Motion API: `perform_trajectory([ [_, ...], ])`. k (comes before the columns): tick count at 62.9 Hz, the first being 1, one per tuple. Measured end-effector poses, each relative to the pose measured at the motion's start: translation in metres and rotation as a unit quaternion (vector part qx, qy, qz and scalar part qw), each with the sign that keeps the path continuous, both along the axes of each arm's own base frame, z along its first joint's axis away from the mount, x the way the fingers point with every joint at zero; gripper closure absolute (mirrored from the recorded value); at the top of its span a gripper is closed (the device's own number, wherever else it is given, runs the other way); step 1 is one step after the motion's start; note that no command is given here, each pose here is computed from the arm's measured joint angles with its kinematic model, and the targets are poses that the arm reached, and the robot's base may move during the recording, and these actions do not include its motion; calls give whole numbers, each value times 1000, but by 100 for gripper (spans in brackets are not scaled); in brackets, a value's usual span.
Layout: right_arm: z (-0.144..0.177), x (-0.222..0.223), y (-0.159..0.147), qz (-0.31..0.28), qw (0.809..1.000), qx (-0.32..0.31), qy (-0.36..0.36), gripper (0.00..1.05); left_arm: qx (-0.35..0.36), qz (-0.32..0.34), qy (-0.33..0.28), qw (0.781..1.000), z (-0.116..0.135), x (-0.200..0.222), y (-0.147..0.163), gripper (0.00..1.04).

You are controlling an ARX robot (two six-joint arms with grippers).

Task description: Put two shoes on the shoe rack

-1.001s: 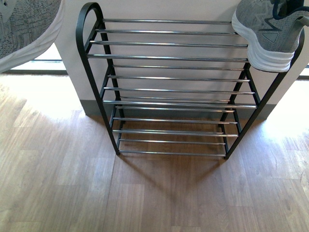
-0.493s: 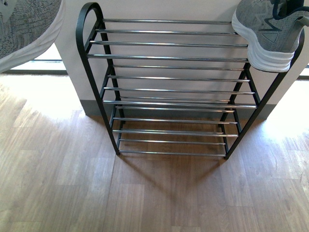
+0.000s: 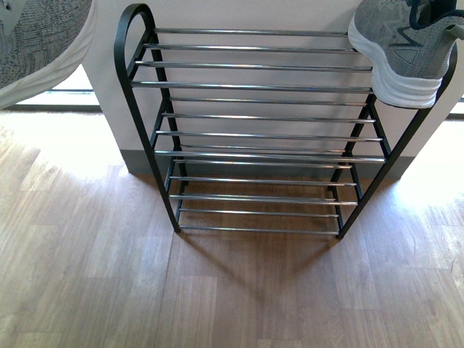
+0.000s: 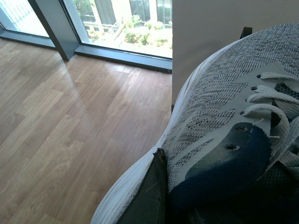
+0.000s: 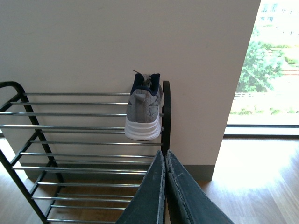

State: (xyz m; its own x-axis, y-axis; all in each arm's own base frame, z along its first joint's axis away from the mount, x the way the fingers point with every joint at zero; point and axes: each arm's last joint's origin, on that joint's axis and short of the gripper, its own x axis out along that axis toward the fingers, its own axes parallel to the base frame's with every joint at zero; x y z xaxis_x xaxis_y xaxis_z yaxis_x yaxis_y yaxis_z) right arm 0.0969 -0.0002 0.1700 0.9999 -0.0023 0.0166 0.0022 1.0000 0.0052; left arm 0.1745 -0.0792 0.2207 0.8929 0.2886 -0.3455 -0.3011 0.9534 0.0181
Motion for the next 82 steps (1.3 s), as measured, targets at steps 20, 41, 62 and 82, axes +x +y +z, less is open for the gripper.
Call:
perform_trajectory([
  [20,0,0,0,0,1000,-1,0,71,0,0,0,1000,0,0,0,103],
  [41,0,0,0,2,1000,-1,0,11,1,4,-1,1000,0,0,0,103],
  [62,0,0,0,-1,1000,-1,0,9,-2,-6,1,1000,0,0,-1,103],
  [82,0,0,0,0,1000,-1,0,9,-103,-9,7,995,4,68,-19,103],
])
